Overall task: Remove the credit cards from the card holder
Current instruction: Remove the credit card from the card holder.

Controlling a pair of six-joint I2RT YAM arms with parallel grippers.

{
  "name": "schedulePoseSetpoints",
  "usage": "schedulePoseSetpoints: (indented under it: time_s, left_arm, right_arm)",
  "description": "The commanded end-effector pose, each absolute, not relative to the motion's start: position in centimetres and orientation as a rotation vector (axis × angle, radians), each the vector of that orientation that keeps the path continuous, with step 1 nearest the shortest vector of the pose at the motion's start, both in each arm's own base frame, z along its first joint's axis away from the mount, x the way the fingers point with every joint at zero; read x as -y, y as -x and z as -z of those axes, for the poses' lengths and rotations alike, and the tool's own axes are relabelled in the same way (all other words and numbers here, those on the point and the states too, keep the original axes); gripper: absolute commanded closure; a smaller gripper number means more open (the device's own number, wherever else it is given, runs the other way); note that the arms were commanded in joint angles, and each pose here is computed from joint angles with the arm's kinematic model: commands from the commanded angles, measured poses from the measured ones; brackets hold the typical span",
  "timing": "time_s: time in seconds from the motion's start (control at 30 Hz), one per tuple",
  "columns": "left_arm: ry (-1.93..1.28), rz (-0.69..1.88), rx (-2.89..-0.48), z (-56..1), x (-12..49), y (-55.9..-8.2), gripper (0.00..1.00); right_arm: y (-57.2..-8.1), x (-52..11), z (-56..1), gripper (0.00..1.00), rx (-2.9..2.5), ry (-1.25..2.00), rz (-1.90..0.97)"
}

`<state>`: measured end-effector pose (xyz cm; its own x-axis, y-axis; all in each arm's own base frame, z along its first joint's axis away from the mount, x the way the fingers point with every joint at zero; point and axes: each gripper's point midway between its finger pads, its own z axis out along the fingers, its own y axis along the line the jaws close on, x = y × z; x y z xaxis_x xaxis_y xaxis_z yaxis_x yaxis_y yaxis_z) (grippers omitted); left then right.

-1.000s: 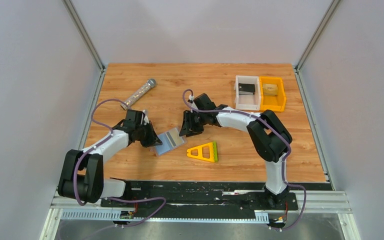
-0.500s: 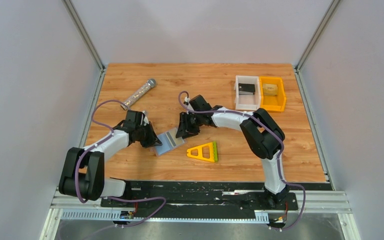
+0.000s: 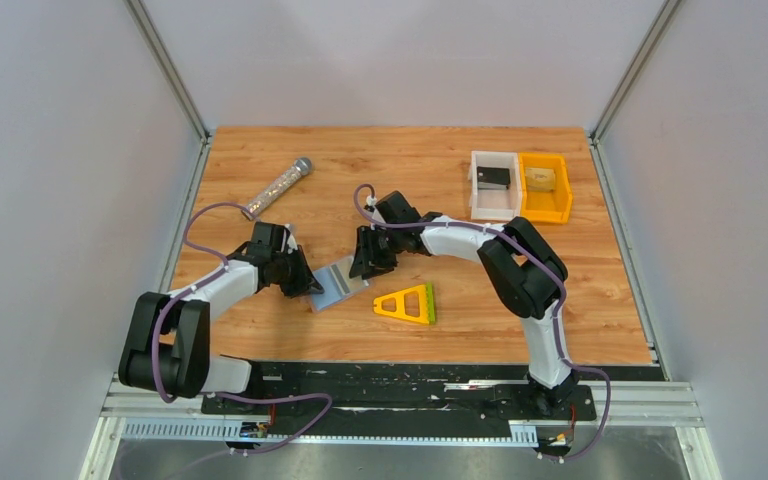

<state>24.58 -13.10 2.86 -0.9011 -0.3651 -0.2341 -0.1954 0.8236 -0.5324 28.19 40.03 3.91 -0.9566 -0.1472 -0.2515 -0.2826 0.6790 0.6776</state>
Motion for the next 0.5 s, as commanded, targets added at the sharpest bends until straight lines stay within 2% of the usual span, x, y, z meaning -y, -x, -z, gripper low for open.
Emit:
schedulePoseSetpoints:
  time_s: [0.0, 0.47]
  left_arm:
    - [0.408, 0.74, -2.664, -2.8, 13.1, -25.0, 1.0]
    - [0.407, 0.753, -2.666, -2.7, 13.3, -25.0, 1.0]
  right_arm:
    - [-28.7, -41.7, -5.4, 0.6, -2.657, 0.374, -1.209]
    - [-28.2, -42.5, -6.2, 0.6, -2.651, 0.366, -1.296]
